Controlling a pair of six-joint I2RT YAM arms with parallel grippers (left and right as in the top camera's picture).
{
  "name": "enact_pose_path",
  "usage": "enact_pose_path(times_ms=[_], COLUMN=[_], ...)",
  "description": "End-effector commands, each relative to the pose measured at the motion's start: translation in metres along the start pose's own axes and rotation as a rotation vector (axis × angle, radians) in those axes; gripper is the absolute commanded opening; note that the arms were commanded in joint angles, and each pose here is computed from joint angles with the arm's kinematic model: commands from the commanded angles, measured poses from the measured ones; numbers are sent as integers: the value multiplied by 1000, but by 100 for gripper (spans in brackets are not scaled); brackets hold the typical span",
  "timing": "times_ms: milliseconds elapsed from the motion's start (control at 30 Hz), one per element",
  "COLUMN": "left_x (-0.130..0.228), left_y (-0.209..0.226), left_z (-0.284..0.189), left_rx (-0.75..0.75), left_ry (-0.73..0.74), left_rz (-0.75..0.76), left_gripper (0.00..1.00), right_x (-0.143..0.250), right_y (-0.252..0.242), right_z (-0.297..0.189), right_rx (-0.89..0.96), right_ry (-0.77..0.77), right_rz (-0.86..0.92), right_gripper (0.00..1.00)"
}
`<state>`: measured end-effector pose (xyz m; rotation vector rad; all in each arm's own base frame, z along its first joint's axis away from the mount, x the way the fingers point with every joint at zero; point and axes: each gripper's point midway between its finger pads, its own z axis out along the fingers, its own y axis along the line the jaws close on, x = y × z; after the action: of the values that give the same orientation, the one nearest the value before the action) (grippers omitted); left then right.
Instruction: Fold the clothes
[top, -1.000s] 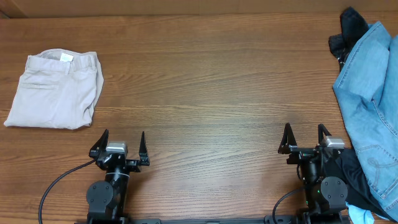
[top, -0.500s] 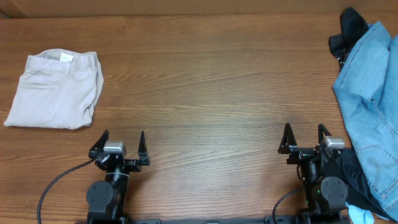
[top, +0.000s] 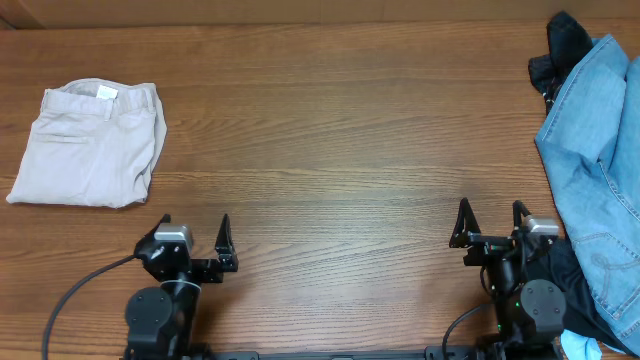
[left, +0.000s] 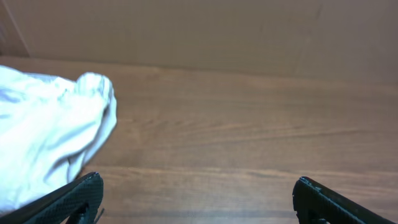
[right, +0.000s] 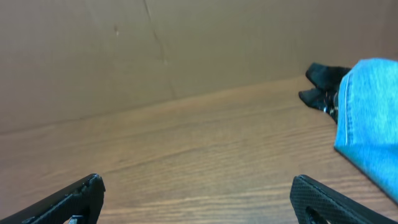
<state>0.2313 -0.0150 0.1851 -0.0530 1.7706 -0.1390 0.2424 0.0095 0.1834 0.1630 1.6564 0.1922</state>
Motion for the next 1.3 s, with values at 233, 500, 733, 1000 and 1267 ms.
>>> enact_pose_path(times_ms=[233, 500, 733, 1000, 1267], left_x=[-41, -48, -50, -50, -54], left_y=[-7, -16, -29, -30, -31], left_z=[5, 17, 21, 21, 22], left_rx=[-7, 10, 74, 84, 86], left_ry=[155, 374, 433, 433, 416], left_rz=[-12, -24, -42, -43, -42], left_gripper=[100, 100, 100, 100, 100], right_x=[-39, -33, -10, -14, -53], right_y=[7, 7, 1, -94, -175], right_z=[12, 43, 69, 60, 71], right_rx=[46, 123, 176, 553, 583], right_ry=[152, 461, 682, 637, 445], right_rz=[24, 12, 0, 242, 291], right_gripper=[100, 100, 100, 100, 100])
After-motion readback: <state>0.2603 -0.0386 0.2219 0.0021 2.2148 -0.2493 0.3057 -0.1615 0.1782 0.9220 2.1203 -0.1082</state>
